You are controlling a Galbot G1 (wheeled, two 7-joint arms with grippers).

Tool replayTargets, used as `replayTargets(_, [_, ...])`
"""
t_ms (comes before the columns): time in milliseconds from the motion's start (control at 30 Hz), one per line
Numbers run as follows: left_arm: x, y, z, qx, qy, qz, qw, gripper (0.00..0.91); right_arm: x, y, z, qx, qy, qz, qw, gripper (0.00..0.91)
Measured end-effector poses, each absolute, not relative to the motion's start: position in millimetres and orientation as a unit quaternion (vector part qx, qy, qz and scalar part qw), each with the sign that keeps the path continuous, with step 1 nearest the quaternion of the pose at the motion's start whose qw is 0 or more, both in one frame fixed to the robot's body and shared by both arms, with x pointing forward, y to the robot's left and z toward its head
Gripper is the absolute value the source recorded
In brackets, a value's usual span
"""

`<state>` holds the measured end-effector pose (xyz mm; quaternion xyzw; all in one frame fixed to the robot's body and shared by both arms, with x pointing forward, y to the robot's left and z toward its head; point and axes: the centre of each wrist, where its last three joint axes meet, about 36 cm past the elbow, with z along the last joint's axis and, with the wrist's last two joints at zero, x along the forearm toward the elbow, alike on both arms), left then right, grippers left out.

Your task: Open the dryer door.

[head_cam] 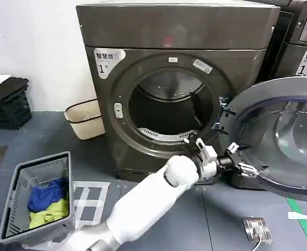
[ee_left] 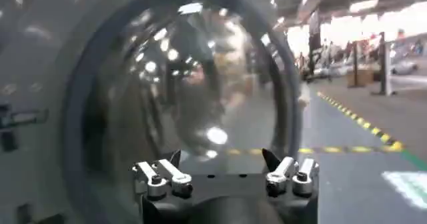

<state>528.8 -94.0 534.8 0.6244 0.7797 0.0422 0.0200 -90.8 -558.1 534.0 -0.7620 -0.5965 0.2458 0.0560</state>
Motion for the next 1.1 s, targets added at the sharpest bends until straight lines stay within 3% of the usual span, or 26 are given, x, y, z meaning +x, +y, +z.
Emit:
replayTargets(133, [500,-85,558,0.620,0.785,-0.016,0.007,0.907,-104,-566,535,-0.776,-0.579,0.240,0.070,0.907])
replayTargets(333, [501,-5,569,0.539,0.841,-0.018,-0.045,0.907,-116,-575,526,-0.778,-0.575,0.242,0.076,0.907])
replayTargets(600, [502,71,588,0.406,0.900,0.011,-0.156,0.907,-120,-584,517,-0.772,-0.589,0.226,0.078,0.907])
replayTargets(900, [503,135,592,0.291,0.928,0.059,-0.226,0.907,-121,-590,514,-0.759,-0.619,0.191,0.063,0.907])
replayTargets(1100, [515,192,604,0.179,0.935,0.031,-0.304,0.907,-115,-595,511,-0.750,-0.634,0.177,0.057,0.907])
